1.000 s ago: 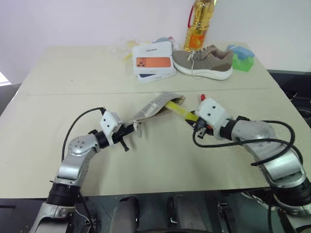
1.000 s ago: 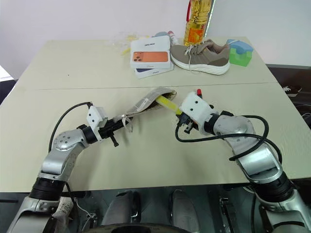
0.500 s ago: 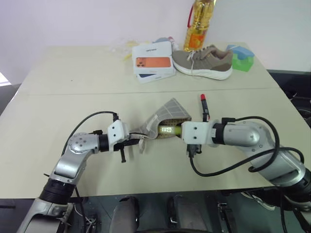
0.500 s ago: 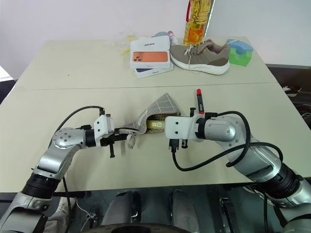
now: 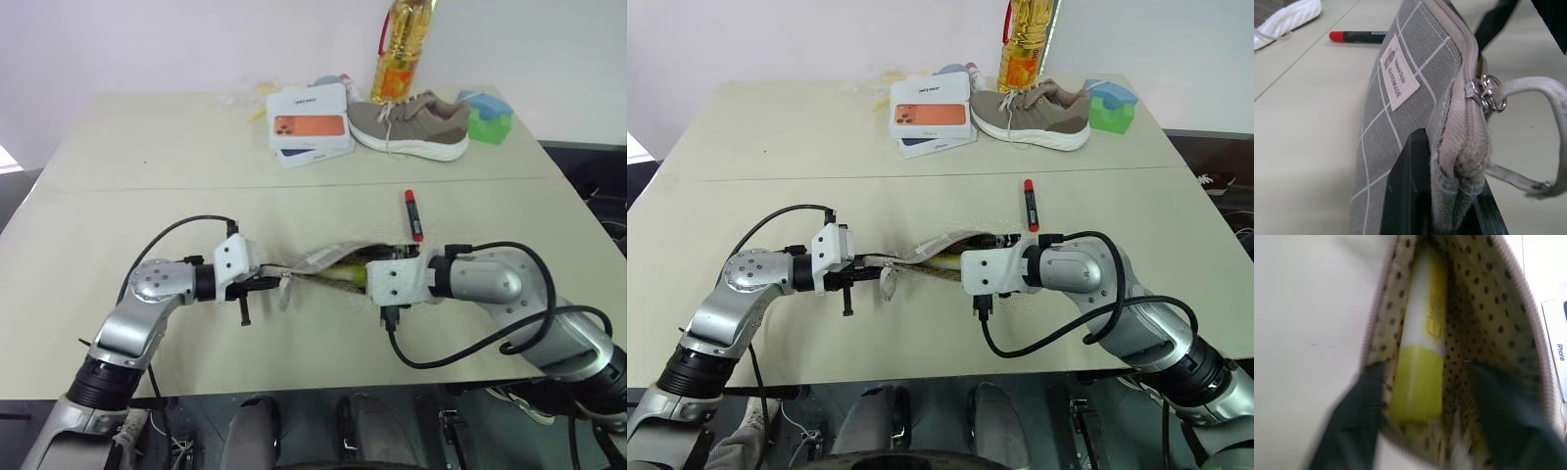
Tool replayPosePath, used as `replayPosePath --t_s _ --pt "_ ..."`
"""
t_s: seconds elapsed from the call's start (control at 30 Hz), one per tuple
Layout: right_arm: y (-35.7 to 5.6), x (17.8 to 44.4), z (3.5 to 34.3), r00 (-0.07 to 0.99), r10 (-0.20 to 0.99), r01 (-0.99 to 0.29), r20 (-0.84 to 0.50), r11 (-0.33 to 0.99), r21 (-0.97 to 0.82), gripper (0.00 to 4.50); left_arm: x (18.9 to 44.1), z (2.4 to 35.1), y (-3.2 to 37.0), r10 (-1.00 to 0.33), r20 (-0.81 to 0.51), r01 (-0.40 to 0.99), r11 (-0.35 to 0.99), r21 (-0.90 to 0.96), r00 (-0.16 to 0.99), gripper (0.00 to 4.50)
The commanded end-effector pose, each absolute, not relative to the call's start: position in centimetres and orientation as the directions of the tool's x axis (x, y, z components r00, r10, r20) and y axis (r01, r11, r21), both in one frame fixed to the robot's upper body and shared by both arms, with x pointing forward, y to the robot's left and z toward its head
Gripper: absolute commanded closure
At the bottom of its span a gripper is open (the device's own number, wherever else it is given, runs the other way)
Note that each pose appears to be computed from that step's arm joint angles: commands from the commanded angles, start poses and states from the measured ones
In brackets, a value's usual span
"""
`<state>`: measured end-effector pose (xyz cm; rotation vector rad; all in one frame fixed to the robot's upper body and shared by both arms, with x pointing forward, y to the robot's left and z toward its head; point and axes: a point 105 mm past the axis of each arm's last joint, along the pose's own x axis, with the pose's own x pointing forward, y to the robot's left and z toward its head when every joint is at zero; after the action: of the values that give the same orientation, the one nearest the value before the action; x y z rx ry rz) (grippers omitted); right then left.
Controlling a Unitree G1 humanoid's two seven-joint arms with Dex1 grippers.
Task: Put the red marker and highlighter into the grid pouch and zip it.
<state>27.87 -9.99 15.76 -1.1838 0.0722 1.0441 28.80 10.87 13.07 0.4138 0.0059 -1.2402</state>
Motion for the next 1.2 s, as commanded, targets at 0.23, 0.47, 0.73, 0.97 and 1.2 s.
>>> replayPosePath --t_s 0.23,0.47,0.73,0.97,1.2 --pt "-11.1 27.4 21.8 0.573 0.790 -0.781 -0.216 0.448 -0.436 0.01 32.1 12.7 13.0 -0.799 -0.075 0.766 0.540 0.350 0.597 4.50" --pt "-18.1 34.3 18.4 0.895 0.378 -0.419 -0.237 0.895 -0.154 0.01 33.0 11.4 13.6 -0.697 -0.014 0.660 0.672 0.335 0.717 4.50" --pt "-21.6 38.7 11.9 0.920 0.074 -0.114 -0.386 0.990 -0.082 0.01 33.2 10.7 12.9 -0.687 -0.016 0.651 0.680 0.337 0.726 4.50" --pt "-21.8 39.8 11.3 0.929 0.051 -0.073 -0.367 0.996 -0.046 1.36 33.0 10.8 12.8 -0.691 -0.022 0.655 0.674 0.343 0.722 4.50" --pt "-21.3 38.7 14.7 0.962 0.116 -0.167 -0.248 0.965 -0.200 4.09 32.7 11.1 12.7 -0.718 -0.029 0.686 0.651 0.326 0.695 4.50"
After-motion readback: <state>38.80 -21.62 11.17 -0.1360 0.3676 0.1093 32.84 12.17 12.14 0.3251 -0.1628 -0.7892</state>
